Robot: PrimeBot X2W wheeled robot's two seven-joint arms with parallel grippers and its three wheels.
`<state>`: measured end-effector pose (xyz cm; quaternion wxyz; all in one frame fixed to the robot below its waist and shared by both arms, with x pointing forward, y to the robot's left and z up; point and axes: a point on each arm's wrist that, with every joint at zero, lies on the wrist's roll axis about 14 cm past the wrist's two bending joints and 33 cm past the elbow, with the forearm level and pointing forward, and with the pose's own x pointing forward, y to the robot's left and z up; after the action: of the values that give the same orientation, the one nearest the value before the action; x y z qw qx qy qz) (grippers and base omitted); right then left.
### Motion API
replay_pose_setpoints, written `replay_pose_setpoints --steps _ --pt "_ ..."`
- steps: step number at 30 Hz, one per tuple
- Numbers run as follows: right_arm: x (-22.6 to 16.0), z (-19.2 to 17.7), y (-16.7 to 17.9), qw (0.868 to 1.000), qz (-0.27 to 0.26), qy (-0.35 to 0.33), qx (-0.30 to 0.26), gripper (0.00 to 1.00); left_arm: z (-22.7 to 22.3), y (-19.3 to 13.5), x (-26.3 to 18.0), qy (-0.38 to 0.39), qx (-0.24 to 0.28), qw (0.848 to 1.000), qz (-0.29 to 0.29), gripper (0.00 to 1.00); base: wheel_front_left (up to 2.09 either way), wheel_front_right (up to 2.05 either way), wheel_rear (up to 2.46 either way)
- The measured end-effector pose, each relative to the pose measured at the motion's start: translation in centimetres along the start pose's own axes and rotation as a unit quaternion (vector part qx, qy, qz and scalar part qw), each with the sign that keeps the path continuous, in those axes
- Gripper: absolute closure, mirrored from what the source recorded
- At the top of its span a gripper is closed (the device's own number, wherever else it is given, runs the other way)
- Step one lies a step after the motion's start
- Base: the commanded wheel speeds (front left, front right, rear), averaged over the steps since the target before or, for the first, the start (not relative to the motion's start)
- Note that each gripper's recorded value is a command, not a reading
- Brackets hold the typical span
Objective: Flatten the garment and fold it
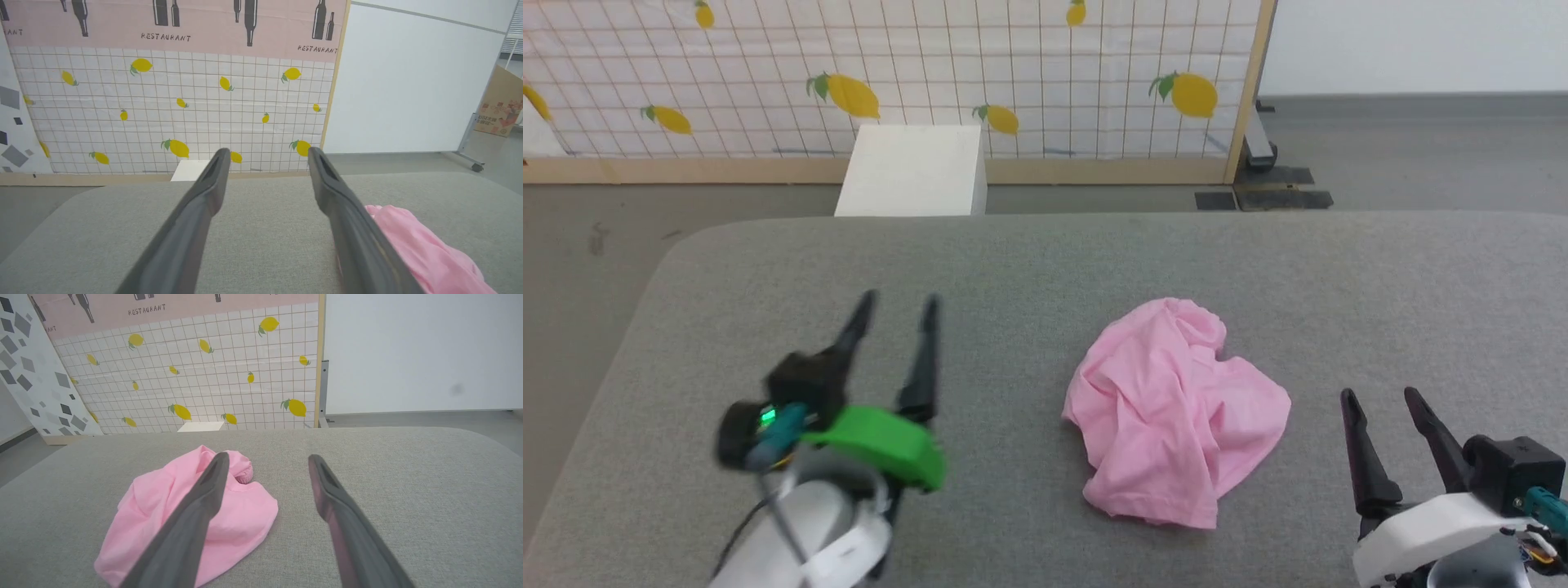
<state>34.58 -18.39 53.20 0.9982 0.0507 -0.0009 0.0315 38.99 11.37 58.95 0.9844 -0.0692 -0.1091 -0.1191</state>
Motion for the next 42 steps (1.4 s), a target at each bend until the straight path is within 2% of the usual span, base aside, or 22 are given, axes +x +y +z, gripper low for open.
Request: replay_pose_setpoints --steps 7,21,26,29,34,36,42 --pt "-0.8 -0.3 0.0 1.000 -0.001 0.007 0.000 0.00 0.1 5.1 -3.5 0.001 0.026 0.998 0.063 0.00 0.00 0.00 0.00" --pt "-1.0 -1.8 1.2 0.999 0.019 0.042 -0.009 0.00 -3.6 7.6 -7.5 0.068 0.028 0.995 0.070 0.00 0.00 0.00 0.00" --pt "-0.7 -3.4 3.5 0.995 0.053 0.085 -0.018 0.00 -4.3 8.2 -8.2 0.083 0.027 0.993 0.078 0.00 0.00 0.00 0.00" --pt "-0.8 -5.3 5.4 0.987 0.082 0.137 -0.023 0.00 -4.5 8.4 -8.5 0.087 0.026 0.992 0.082 0.00 0.00 0.00 0.00" --pt "-0.9 -7.9 9.2 0.963 0.146 0.221 -0.039 0.00 -4.9 8.8 -8.9 0.095 0.026 0.991 0.091 0.00 0.00 0.00 0.00" --pt "-1.0 -8.9 9.8 0.952 0.166 0.252 -0.051 0.00 -5.1 9.0 -9.0 0.098 0.025 0.990 0.095 0.00 0.00 0.00 0.00" --pt "-0.7 -11.3 10.3 0.929 0.191 0.310 -0.067 0.00 -5.6 9.3 -8.8 0.105 0.020 0.989 0.101 0.00 0.00 0.00 0.00"
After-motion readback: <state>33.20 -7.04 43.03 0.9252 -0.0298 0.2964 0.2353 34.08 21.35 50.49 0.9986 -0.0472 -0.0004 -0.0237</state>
